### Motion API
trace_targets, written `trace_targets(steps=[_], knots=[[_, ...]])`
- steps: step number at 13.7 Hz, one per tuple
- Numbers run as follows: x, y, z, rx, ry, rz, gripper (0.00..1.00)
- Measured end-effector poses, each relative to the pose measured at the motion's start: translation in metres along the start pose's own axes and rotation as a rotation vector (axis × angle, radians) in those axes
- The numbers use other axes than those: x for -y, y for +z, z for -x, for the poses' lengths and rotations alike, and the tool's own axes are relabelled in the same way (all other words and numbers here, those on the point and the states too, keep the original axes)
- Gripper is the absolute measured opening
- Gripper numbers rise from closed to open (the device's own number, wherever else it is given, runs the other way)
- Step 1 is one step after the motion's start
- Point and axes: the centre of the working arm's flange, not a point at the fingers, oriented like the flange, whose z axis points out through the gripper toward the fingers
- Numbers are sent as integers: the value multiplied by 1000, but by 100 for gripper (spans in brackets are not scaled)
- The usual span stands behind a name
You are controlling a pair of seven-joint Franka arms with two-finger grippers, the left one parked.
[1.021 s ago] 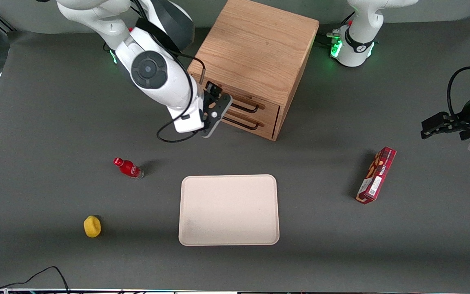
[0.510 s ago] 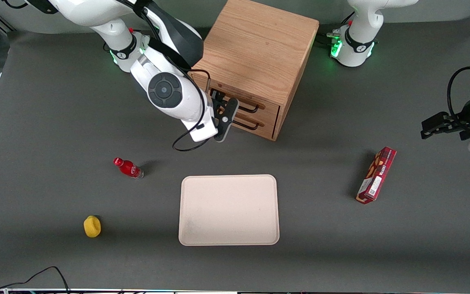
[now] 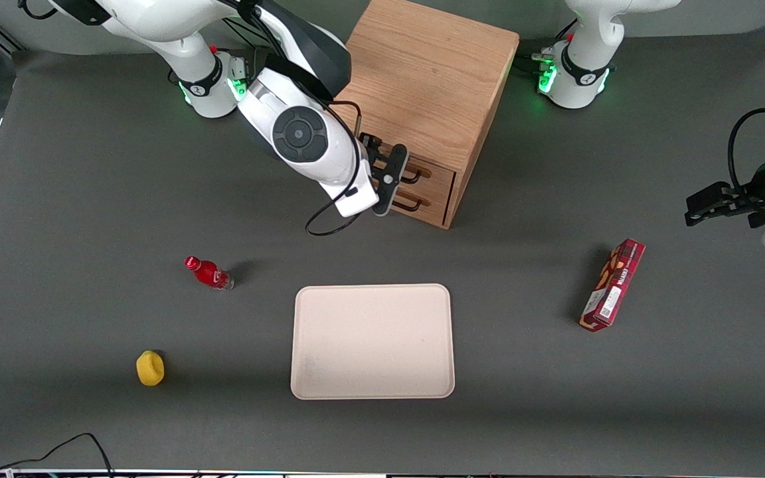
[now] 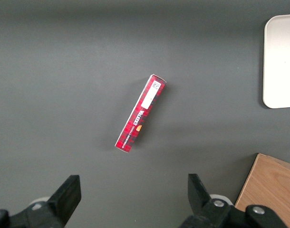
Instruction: Open upper drawer
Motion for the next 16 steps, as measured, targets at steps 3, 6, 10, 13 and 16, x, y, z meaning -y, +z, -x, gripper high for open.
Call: trace_targets(steps=[3,6,10,13,16], knots=[[-5,12,-8,-28,-1,-1,100],[-12,19,-10,-29,-12,18,100],[-16,15,-10,-28,-42,52,100],[-46,8,2,-16,-55,102,100],[-70,3,13,-18,-59,119,100]])
